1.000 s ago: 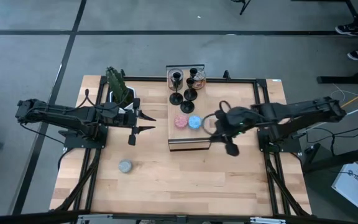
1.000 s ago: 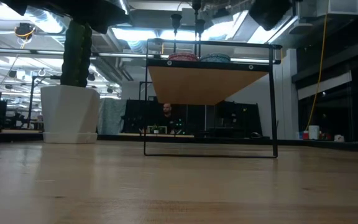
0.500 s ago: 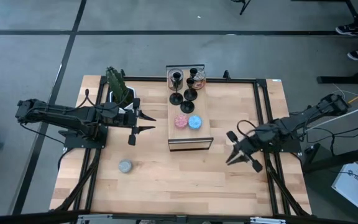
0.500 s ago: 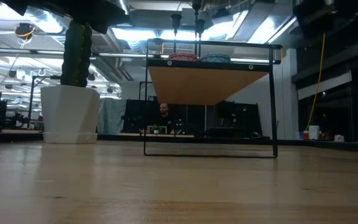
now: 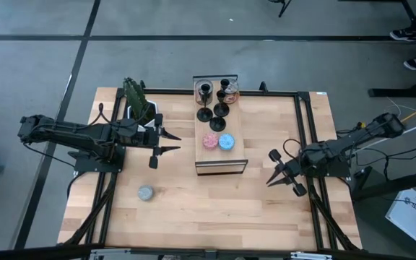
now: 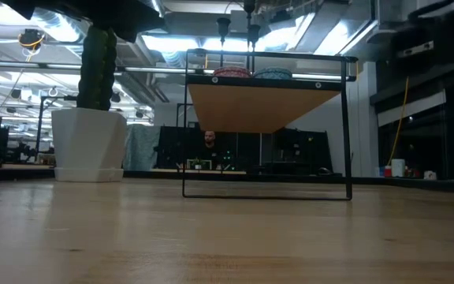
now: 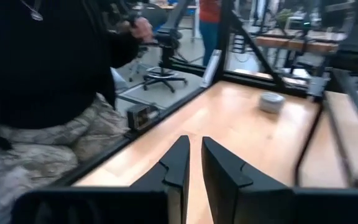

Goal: Pick & Place candle stick holders
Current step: Put the small green scented candle on the shelf

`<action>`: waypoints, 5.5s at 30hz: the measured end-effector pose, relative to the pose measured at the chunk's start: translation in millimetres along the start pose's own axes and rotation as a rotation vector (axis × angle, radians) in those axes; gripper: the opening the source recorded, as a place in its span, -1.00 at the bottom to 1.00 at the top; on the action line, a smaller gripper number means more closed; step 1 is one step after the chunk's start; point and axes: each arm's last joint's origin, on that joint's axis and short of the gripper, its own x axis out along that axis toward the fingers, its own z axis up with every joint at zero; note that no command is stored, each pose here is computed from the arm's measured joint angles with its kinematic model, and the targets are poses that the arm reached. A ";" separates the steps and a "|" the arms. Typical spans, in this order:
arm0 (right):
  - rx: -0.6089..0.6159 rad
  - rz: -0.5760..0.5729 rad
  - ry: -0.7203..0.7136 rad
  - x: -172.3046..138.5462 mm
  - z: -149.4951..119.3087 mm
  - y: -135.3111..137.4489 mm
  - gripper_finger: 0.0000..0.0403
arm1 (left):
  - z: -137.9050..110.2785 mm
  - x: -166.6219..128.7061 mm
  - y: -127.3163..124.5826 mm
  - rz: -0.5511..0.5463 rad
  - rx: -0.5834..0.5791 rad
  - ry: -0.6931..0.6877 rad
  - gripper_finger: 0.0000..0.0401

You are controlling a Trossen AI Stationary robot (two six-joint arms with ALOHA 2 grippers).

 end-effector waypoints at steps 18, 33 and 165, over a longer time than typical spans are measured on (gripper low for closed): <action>-0.076 -0.286 0.047 -28.5 -32.9 -17.1 -0.78 | 0.1 0.0 0.0 0.000 -0.181 -0.001 -0.38; -0.156 -0.443 0.073 -36.3 -33.1 -30.0 -0.78 | 0.8 0.0 -0.2 -0.010 -0.242 -0.009 -0.38; -0.047 -0.494 0.121 -39.6 -39.5 -35.3 -0.78 | -85.0 3.6 -162.8 -0.318 0.170 1.148 0.43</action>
